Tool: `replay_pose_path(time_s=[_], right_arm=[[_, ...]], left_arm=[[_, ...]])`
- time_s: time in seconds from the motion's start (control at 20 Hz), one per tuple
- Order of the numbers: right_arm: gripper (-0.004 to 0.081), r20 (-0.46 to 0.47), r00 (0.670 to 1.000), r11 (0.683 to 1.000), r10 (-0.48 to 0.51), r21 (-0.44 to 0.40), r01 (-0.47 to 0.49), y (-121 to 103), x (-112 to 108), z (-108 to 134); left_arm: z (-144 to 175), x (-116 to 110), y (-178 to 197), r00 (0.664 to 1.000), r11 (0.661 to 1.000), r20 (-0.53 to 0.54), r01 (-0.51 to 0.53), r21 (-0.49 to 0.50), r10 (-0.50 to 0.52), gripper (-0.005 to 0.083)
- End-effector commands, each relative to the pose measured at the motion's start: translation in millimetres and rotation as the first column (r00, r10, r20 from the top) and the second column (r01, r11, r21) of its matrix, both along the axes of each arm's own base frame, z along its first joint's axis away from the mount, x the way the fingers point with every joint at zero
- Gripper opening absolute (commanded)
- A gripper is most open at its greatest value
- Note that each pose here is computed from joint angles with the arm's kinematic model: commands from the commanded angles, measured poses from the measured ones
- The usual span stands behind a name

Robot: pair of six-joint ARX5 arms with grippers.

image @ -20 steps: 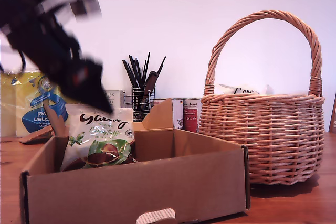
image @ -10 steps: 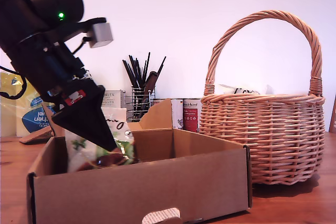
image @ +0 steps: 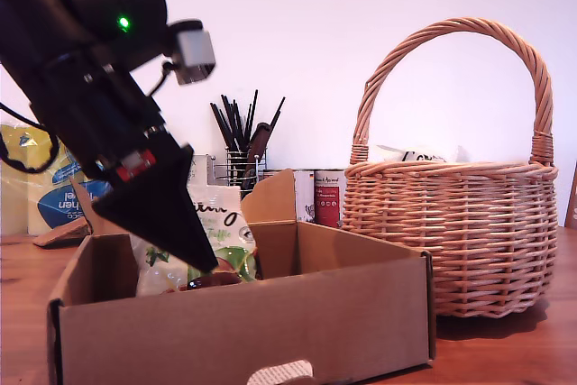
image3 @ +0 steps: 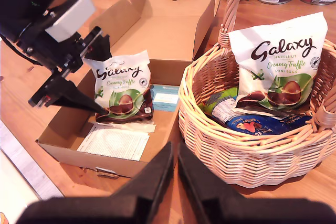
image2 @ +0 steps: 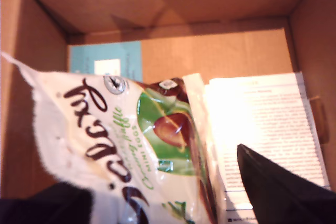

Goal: Move the bags of Easter eggs from the cardboard box on the left into the woven basket on the right side.

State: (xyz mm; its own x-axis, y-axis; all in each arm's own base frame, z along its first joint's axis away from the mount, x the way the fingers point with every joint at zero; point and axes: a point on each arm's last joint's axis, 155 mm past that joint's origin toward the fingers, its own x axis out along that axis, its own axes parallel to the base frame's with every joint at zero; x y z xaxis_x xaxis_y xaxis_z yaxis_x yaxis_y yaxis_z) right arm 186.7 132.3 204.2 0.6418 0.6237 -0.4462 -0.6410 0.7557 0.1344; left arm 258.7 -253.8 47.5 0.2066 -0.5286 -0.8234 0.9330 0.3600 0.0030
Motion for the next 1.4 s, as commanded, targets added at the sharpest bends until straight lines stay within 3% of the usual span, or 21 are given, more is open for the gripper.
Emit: replay_pose_path(time_s=[0.0, 0.3, 0.4, 0.6, 0.7, 0.85, 1.1, 1.35], right_arm=[[-0.0013, 0.022, 1.0, 1.0, 0.006, 0.003, -0.006, 1.0, -0.1, 6.7], [-0.0013, 0.02, 1.0, 1.0, 0.006, 0.003, -0.006, 0.9, -0.3, 6.4], [-0.0013, 0.02, 1.0, 1.0, 0.006, 0.003, -0.006, 1.0, -0.3, 6.4], [-0.0013, 0.02, 1.0, 1.0, 0.006, 0.003, -0.006, 0.9, -0.3, 6.4], [-0.0013, 0.02, 1.0, 1.0, 0.006, 0.003, -0.006, 0.9, -0.3, 6.3], [-0.0013, 0.02, 1.0, 1.0, 0.006, 0.003, -0.006, 1.0, -0.4, 6.2], [-0.0013, 0.022, 1.0, 1.0, 0.007, 0.001, -0.007, 0.9, -0.3, 6.2], [-0.0013, 0.022, 1.0, 1.0, 0.007, 0.0, -0.007, 0.9, -0.3, 6.3]], left_arm=[[-24.8, -10.7, -2.0, 0.998, 0.999, -0.064, 0.026, 0.039, -0.024, 0.0602], [-39.0, -13.4, -5.0, 0.996, 0.998, -0.084, 0.04, 0.058, -0.035, 0.0596], [-39.8, -10.2, -2.8, 0.997, 0.997, -0.07, 0.03, 0.072, -0.025, 0.0505], [-37.9, -5.6, -1.4, 0.998, 0.996, -0.054, 0.019, 0.082, -0.015, 0.0213], [-34.4, -3.6, -2.9, 0.999, 0.997, -0.052, 0.019, 0.08, -0.015, 0.0155], [-24.2, 0.6, -6.3, 0.999, 0.997, -0.052, 0.02, 0.08, -0.016, 0.0142], [30.6, 13.7, -16.5, 1.0, 0.999, 0.002, 0.017, 0.04, -0.017, 0.0143], [115.8, 18.6, -52.0, 0.998, 0.986, 0.065, 0.013, -0.166, -0.002, 0.0143]])
